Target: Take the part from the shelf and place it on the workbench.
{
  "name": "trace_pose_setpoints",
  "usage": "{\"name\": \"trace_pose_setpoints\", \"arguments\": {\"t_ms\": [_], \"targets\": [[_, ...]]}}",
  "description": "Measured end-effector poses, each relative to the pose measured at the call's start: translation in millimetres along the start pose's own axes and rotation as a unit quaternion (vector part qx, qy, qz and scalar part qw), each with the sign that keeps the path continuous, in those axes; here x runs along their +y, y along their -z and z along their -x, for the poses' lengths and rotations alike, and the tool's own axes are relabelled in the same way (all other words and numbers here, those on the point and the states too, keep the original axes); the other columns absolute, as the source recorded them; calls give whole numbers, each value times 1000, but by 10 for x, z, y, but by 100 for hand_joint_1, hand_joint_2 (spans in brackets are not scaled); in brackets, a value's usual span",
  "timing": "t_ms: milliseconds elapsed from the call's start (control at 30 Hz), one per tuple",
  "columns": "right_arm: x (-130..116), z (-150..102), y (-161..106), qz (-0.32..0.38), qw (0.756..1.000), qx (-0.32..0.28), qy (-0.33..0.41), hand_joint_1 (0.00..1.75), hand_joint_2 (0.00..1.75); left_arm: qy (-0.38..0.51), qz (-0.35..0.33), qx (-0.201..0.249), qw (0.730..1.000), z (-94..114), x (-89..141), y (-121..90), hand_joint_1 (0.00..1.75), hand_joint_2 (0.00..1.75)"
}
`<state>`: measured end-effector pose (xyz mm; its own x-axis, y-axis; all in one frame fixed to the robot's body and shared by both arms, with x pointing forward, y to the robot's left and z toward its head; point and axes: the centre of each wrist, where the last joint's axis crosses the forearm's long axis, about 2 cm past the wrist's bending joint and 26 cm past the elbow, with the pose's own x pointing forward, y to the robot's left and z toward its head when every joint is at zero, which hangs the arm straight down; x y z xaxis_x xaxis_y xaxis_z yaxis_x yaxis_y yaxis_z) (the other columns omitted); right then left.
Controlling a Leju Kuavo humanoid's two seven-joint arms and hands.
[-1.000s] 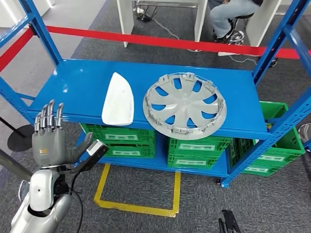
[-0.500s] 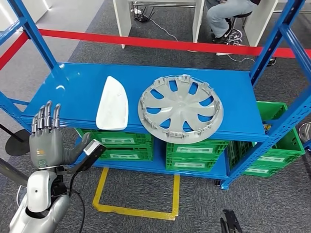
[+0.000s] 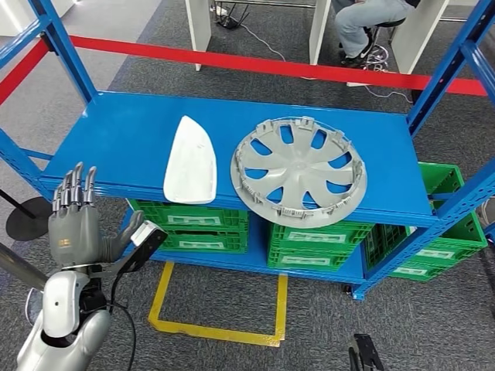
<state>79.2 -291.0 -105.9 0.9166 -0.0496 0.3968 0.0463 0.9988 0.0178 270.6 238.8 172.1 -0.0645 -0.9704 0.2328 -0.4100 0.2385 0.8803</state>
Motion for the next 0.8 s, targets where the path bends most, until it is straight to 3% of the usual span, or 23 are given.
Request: {"name": "trace_pose_setpoints", "arguments": {"t_ms": [800], "targets": [[0, 0, 0, 0, 1000, -1, 2, 0, 0, -1, 4, 9, 1000, 21, 4, 10, 0, 0]]}}
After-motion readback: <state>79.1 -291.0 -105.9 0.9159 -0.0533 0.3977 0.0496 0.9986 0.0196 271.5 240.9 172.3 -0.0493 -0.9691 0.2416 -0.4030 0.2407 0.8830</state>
